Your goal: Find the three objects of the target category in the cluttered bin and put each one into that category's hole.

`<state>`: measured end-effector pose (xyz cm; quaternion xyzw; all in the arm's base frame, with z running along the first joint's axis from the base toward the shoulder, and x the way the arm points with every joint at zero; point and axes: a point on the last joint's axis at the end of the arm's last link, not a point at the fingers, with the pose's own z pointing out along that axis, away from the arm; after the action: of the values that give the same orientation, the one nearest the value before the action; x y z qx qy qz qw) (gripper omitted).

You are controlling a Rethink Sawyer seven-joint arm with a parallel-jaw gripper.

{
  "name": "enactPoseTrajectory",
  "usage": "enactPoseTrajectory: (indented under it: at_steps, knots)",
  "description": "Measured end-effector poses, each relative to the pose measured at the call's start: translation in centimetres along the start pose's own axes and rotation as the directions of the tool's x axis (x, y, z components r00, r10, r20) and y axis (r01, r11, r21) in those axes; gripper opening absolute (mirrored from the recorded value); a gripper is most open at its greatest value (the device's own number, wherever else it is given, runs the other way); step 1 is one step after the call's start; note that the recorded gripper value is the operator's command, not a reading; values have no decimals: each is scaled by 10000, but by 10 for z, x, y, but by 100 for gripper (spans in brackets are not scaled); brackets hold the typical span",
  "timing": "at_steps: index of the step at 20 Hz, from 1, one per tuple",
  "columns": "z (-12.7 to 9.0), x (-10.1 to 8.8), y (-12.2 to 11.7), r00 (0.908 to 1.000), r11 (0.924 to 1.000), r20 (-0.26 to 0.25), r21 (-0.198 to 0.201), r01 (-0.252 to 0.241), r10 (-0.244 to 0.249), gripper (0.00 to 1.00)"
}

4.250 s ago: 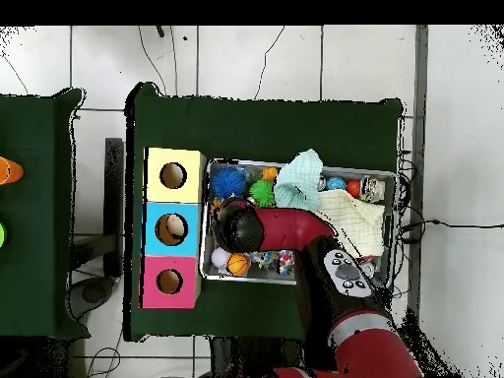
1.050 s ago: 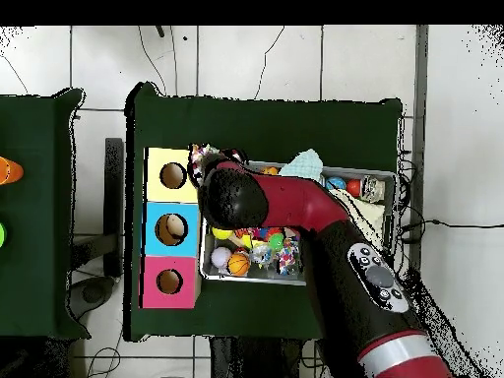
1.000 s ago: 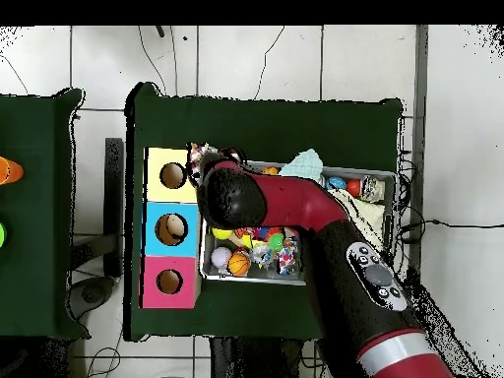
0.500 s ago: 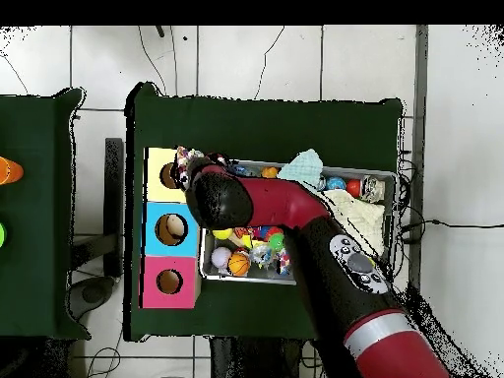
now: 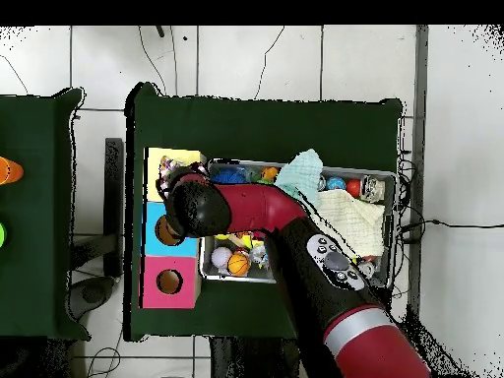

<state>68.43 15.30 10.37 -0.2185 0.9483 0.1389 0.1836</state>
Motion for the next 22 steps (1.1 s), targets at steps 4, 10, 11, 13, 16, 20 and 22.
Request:
enactPoseTrajectory:
  at_steps: [4, 10, 11, 13, 16, 20, 22]
  knots:
    - [4, 6, 11, 9998, 9999, -159, -129, 84, -86, 0]
    - [10, 10, 25, 9989, 9995, -342, -118, 301, -305, 0]
    - [12, 12, 30, 9983, 9992, -434, -84, 385, -388, 0]
    - [14, 14, 32, 9978, 9990, -501, -50, 434, -436, 0]
    - [17, 18, 37, 9960, 9983, -691, 130, 575, -565, 0]
    - [18, 20, 36, 9943, 9967, -814, 392, 716, -682, 0]
    - [19, 20, 37, 9935, 9956, -864, 504, 787, -742, 0]
